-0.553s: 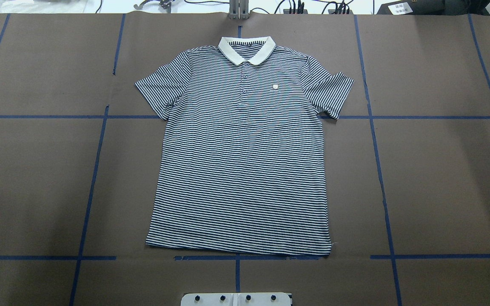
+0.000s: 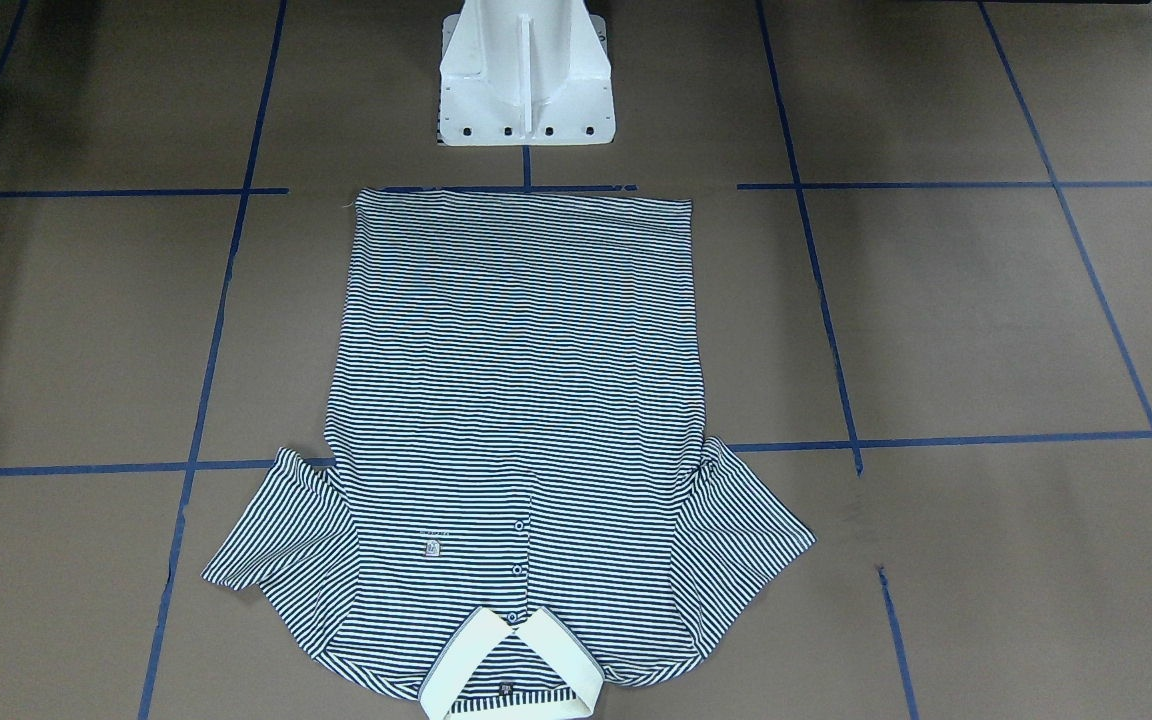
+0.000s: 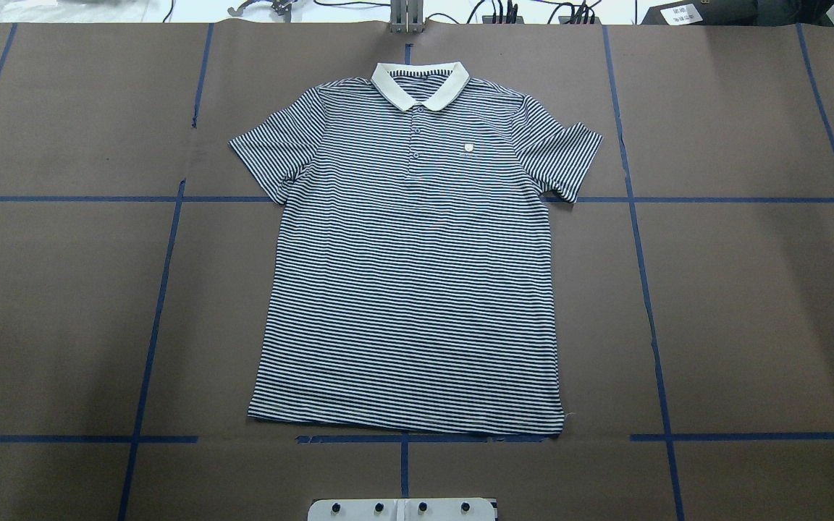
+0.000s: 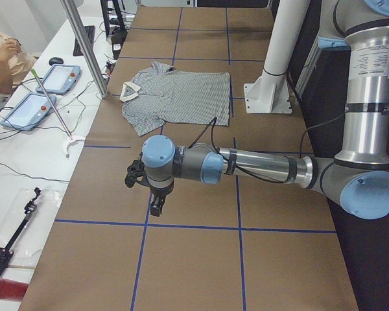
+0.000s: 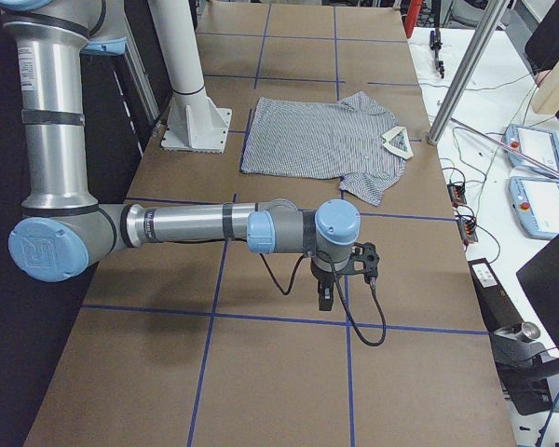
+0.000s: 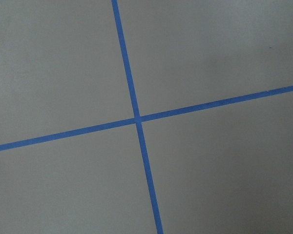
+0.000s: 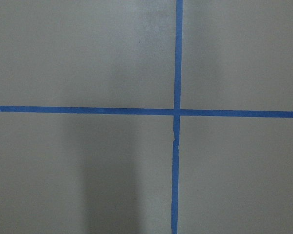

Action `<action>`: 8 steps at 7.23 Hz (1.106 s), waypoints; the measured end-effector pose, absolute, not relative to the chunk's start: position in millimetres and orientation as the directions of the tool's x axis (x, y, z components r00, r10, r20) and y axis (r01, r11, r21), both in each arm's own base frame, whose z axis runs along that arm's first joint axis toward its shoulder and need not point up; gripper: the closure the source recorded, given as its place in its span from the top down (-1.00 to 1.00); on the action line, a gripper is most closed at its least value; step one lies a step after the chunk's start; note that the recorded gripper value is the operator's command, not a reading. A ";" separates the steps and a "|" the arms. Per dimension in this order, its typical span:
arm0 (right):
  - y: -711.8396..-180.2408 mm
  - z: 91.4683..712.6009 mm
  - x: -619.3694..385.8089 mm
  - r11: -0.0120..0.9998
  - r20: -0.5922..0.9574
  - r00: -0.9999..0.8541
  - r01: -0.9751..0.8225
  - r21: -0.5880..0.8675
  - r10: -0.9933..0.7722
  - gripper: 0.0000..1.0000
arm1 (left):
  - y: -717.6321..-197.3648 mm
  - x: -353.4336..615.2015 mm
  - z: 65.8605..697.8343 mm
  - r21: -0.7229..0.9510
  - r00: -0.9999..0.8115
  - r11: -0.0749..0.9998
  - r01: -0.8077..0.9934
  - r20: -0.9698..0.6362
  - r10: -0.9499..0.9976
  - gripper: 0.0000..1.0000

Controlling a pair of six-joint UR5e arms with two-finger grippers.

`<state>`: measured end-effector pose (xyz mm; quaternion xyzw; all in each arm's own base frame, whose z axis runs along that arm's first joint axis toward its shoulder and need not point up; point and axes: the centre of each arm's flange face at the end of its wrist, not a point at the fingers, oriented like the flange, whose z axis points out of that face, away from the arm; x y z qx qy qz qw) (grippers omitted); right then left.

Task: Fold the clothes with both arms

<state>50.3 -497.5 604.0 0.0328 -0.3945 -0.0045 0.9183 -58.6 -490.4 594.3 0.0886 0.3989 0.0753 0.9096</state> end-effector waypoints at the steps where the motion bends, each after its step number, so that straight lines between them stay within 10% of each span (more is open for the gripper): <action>1: -500.4 598.2 36.8 0.995 0.728 0.682 0.004 0.102 -0.077 1.00 | -490.6 -55.6 591.9 0.223 0.658 0.973 -0.066 -0.723 0.210 0.99; 4: -550.3 541.9 -82.9 0.995 0.777 0.623 0.015 0.103 -0.090 0.99 | -495.0 -27.5 585.1 0.291 0.591 0.953 -0.085 -0.755 0.283 0.99; 8: -665.9 447.0 -322.0 0.945 0.794 0.576 -0.327 0.005 0.195 0.30 | -493.2 -23.3 578.9 0.343 0.582 0.936 -0.083 -0.745 0.325 0.99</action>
